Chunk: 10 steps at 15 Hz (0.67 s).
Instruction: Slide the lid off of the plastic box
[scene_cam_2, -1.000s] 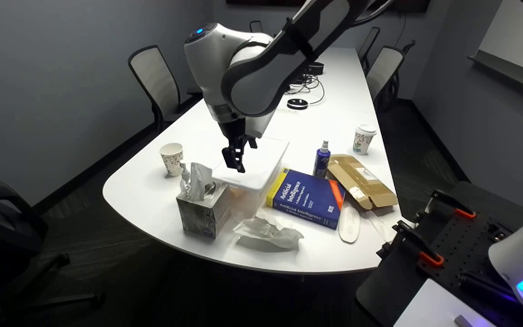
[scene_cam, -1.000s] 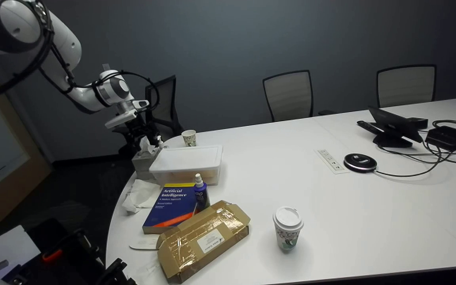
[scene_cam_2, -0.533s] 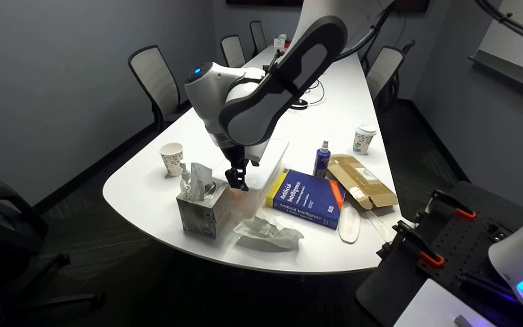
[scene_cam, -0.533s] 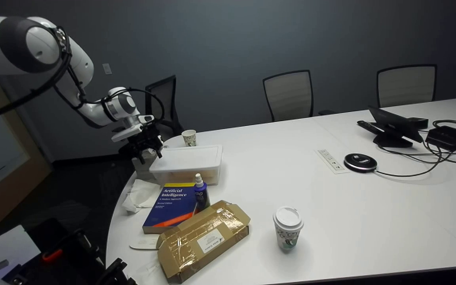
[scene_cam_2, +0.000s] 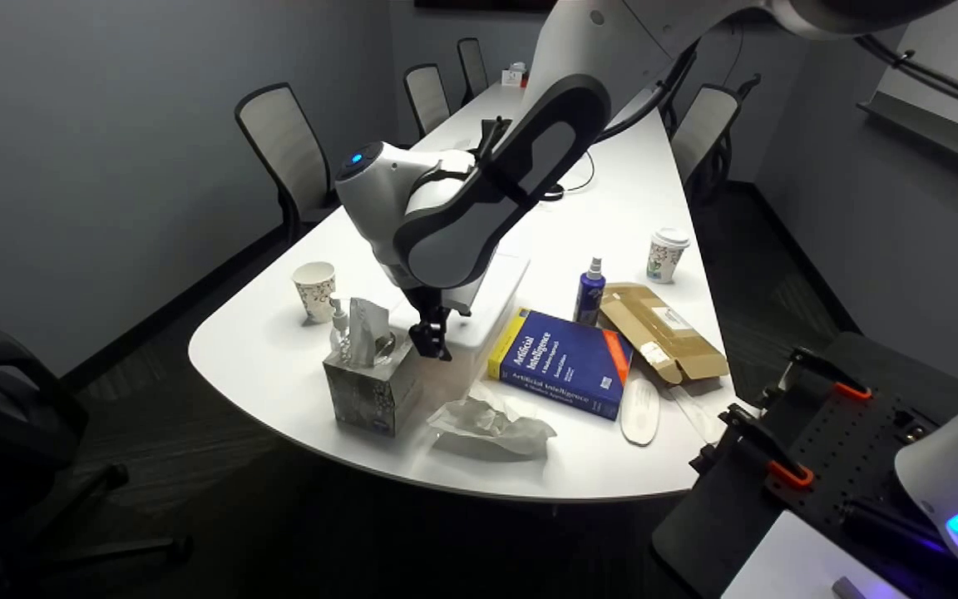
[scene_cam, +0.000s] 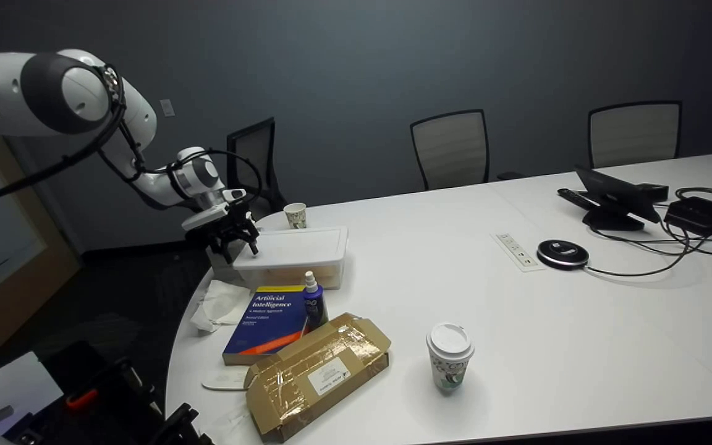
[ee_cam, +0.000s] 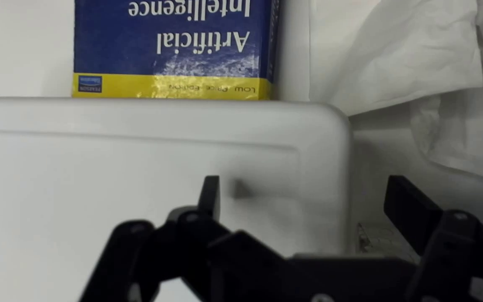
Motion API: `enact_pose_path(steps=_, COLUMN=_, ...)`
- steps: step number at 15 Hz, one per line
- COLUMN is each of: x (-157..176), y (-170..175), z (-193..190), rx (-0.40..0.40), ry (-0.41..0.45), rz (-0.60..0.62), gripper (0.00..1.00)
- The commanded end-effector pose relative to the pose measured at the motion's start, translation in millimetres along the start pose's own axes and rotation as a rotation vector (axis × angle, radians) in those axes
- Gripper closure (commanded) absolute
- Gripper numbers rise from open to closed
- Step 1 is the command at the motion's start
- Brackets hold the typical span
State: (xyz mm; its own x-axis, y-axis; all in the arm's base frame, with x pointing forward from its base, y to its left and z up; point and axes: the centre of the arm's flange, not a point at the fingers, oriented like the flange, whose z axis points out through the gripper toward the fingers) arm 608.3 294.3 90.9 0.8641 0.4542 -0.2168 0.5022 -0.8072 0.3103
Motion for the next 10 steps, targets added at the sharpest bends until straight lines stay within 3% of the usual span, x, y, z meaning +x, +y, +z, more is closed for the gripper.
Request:
enact_pose_path(steps=1, x=11.2, y=4.4, z=1.1, rx=-0.021, ry=-0.03, rz=0.002, gripper=0.0)
enact_pose_path(steps=10, x=14.9, y=7.6, z=2.3, rx=-0.089, ry=-0.072, rz=0.026, gripper=0.0)
